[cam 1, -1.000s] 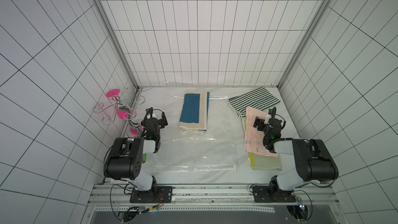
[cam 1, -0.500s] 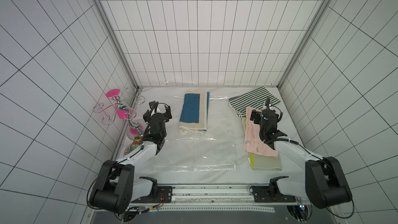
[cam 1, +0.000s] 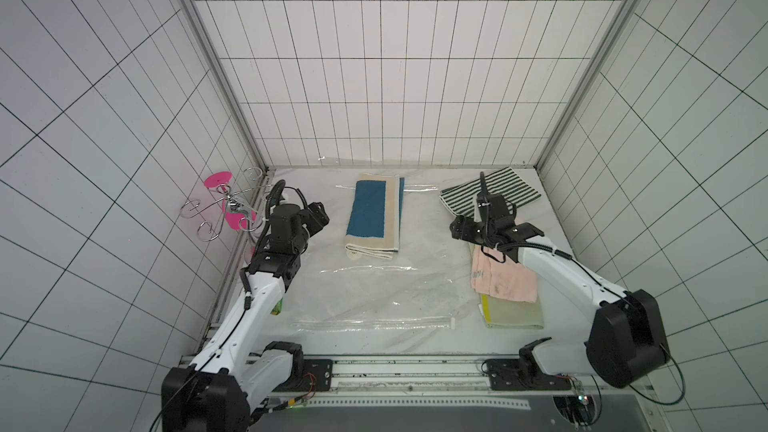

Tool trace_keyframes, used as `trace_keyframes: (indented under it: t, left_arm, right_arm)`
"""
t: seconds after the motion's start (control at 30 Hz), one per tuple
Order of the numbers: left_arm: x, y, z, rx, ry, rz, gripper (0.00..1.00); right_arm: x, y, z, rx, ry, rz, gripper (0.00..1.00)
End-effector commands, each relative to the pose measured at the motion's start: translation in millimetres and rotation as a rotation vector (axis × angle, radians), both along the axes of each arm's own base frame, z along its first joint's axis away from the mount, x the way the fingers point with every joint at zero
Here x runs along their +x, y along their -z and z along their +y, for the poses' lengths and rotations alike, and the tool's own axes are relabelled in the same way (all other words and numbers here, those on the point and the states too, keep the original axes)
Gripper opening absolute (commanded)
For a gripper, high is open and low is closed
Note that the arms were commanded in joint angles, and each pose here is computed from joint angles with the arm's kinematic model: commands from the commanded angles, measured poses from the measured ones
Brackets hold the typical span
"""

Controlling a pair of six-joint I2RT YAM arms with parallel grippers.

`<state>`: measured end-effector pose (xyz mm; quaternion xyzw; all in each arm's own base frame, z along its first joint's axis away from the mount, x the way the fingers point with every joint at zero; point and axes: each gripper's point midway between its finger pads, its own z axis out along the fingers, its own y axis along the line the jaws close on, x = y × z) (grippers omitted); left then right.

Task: Place the folded towel into the vacuum bag
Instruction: Adjust the vacuum bag at the center of the board, then move the towel in the vacuum bag.

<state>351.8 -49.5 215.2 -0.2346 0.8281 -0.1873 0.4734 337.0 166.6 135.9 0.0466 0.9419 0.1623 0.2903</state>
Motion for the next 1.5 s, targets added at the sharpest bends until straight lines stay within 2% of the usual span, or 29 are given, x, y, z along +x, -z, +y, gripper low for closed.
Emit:
trace_keyframes:
  t: [0.0,0.07,0.23,0.27,0.4,0.43,0.6,0.73,0.8,0.9,1.03,1.23,1.47]
  left_arm:
    - [-26,16,-33,0.055,0.096,0.120,0.85]
    - [-31,27,-37,0.057,0.088,0.135,0.86]
    - [-36,43,-39,0.038,0.087,0.156,0.86]
    - [-36,44,-39,0.041,0.091,0.160,0.86]
    - [-37,54,-51,0.032,0.158,0.195,0.86]
    - [-37,60,-51,0.033,0.162,0.213,0.86]
    - [-30,74,-51,0.026,0.139,0.253,0.85]
    - [-16,78,-59,-0.016,0.165,0.278,0.84]
    - [-11,86,-65,-0.050,0.197,0.326,0.84]
    - [-5,101,-82,-0.117,0.256,0.405,0.80]
    - [6,111,-101,-0.171,0.280,0.420,0.78]
    - [28,127,-112,-0.173,0.272,0.461,0.76]
    - [29,158,-108,-0.147,0.228,0.535,0.66]
  right_arm:
    - [-45,47,11,-0.143,-0.012,0.172,0.78]
    - [-49,65,23,-0.158,-0.040,0.233,0.74]
    - [-40,90,44,-0.090,-0.044,0.287,0.46]
    - [-37,93,47,-0.076,-0.047,0.297,0.44]
    - [-26,112,42,-0.097,-0.030,0.349,0.24]
    - [-23,118,36,-0.104,-0.013,0.367,0.23]
    - [10,125,-10,-0.187,0.104,0.378,0.25]
    - [29,118,-37,-0.272,0.118,0.363,0.28]
    - [30,108,-28,-0.218,0.075,0.365,0.30]
    - [25,80,1,-0.076,0.009,0.347,0.41]
    - [24,38,25,-0.036,-0.028,0.257,0.54]
    - [8,32,69,0.019,-0.093,0.268,0.57]
    - [-7,46,66,0.017,-0.084,0.289,0.58]
